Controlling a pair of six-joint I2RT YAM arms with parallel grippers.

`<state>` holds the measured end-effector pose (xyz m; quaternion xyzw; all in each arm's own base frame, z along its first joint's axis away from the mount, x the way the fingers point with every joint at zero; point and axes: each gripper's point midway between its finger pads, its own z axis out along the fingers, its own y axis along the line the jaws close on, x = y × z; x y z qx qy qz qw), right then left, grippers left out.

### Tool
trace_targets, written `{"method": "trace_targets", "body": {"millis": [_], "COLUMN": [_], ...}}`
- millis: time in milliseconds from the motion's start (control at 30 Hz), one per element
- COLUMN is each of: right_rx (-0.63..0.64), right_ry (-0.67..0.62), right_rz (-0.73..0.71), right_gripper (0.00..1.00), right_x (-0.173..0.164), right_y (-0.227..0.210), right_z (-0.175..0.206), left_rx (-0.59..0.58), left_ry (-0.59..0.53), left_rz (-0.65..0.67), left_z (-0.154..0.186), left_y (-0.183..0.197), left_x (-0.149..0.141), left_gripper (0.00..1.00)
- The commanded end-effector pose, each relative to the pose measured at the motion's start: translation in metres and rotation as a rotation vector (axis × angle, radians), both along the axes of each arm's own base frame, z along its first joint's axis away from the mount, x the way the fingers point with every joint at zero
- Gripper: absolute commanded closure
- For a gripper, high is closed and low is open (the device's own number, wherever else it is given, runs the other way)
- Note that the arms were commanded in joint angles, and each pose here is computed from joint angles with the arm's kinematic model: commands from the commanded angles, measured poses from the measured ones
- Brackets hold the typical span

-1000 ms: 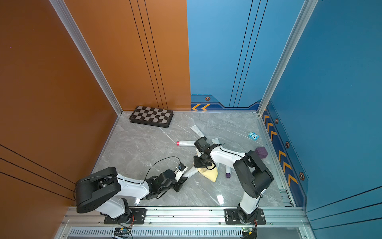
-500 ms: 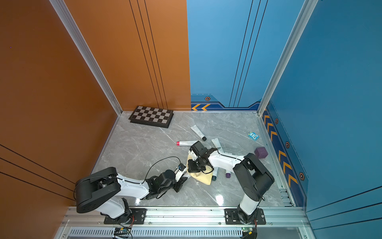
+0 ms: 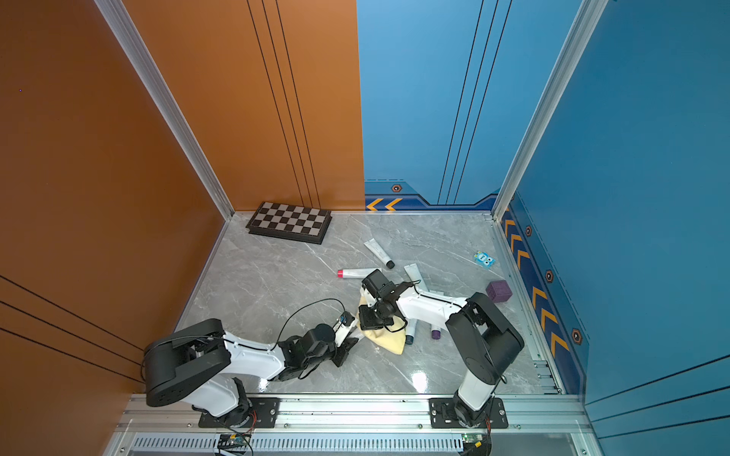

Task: Wipe the surface of the toothpaste tube
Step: Wipe the dirt from the toothpaste tube.

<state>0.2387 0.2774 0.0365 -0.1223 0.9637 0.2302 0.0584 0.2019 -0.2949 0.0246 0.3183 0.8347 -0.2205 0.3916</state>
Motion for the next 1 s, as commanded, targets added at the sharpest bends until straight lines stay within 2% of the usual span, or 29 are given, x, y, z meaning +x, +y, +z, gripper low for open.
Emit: {"method": "trace_targets", "body": {"millis": [0,233,367,467,633,700,767,867,967], "right_rx": [-0.419,-0.433,-0.257,-0.09,0.064,0.054,-0.012,-0.128,-0.231], "right_ry": [0.091,0.067,0.133,0.208,0.275,0.27,0.247,0.195,0.105], "right_rz": [-0.052,-0.048,-0.006,0.053,0.094,0.082,0.042,-0.058,-0.161], "right_gripper": [1.0,1.0,1.0,1.0,1.0,1.0,1.0,1.0,1.0], "right_x": [-0.022,-0.021,-0.033,-0.054,-0.075,-0.073,-0.063,-0.038,-0.01], "right_y": [-0.093,-0.095,-0.059,-0.018,0.019,0.016,-0.002,-0.042,-0.082], "right_z": [-0.055,-0.048,-0.038,-0.029,-0.014,-0.017,-0.026,-0.038,-0.033], "left_rx": [0.201,0.199,0.198,0.198,0.193,0.192,0.19,0.175,0.144], "left_ry": [0.096,0.097,0.1,0.098,0.094,0.096,0.094,0.093,0.102], "left_rz": [0.009,0.007,0.003,0.002,0.002,0.003,0.006,0.006,0.009], "left_z": [-0.048,-0.048,-0.048,-0.048,-0.046,-0.046,-0.045,-0.042,-0.035], "left_y": [0.038,0.037,0.036,0.036,0.035,0.035,0.035,0.033,0.029], "left_x": [-0.018,-0.018,-0.018,-0.019,-0.018,-0.018,-0.017,-0.015,-0.008], "left_gripper": [0.9,0.9,0.9,0.9,0.9,0.9,0.9,0.9,0.9]}}
